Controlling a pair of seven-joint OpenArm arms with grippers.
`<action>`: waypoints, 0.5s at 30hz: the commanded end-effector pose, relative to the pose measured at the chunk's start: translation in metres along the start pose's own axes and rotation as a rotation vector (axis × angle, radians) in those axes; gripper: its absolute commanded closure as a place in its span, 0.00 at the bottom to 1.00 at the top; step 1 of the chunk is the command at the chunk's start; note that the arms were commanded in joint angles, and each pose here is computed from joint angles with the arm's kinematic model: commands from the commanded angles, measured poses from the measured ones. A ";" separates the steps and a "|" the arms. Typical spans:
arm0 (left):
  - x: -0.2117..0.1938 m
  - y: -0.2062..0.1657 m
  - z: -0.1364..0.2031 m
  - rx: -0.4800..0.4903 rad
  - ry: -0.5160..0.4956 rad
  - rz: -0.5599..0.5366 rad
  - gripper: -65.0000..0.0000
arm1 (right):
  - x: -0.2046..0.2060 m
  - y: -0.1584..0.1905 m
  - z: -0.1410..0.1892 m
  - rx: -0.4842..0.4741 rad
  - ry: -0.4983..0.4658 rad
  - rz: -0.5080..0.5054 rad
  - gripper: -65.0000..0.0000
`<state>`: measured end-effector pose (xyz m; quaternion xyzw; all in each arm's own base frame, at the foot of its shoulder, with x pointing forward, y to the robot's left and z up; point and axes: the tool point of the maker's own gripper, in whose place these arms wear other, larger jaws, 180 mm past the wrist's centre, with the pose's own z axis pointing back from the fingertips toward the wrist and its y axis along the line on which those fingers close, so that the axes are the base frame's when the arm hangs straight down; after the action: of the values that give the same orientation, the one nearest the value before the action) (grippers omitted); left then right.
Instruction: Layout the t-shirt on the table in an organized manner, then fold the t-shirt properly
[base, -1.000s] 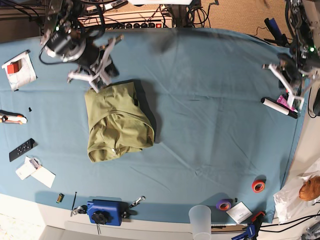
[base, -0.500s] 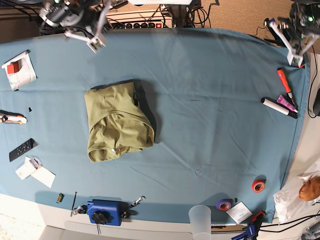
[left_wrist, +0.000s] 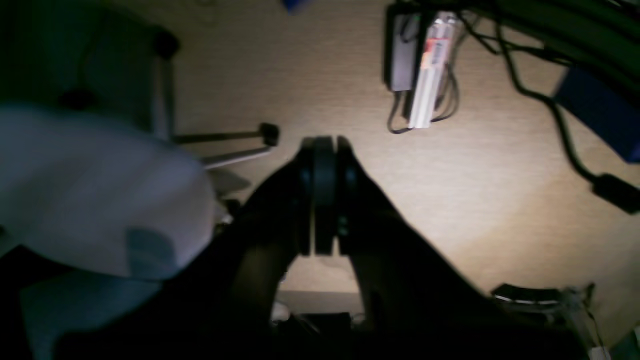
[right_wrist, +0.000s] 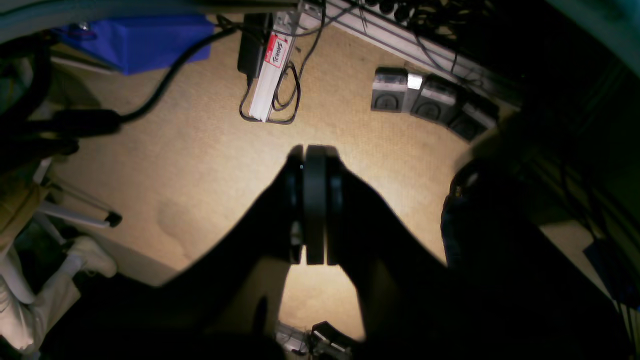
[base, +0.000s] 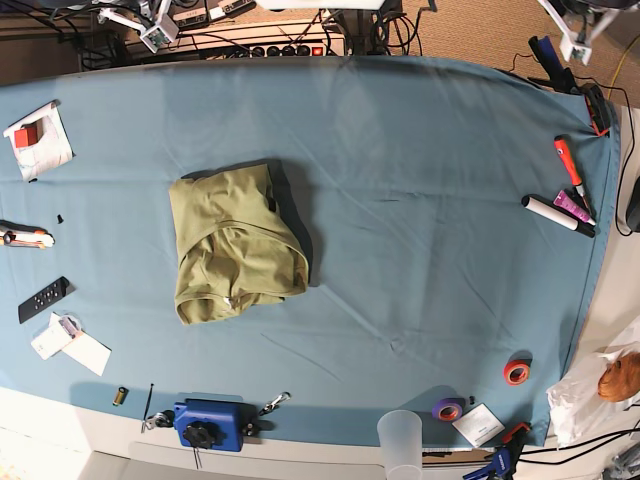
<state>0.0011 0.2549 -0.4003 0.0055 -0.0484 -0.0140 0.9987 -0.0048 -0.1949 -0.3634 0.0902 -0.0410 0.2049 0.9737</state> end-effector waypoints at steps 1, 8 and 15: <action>-0.003 0.000 0.001 -0.004 0.001 -0.015 1.00 | -0.008 -0.002 0.000 -0.004 0.025 0.004 1.00; -0.028 0.004 -0.027 -0.053 0.036 0.038 1.00 | -0.051 -0.032 -0.035 0.033 0.134 -0.114 1.00; -0.066 0.020 -0.071 -0.067 0.161 0.187 1.00 | -0.098 -0.053 -0.076 0.067 0.280 -0.275 1.00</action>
<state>-0.0557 0.2722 -0.4819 -0.0363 0.0317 0.0839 0.9953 -0.0683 -0.2602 -0.4619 0.1058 0.1120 0.0773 0.9850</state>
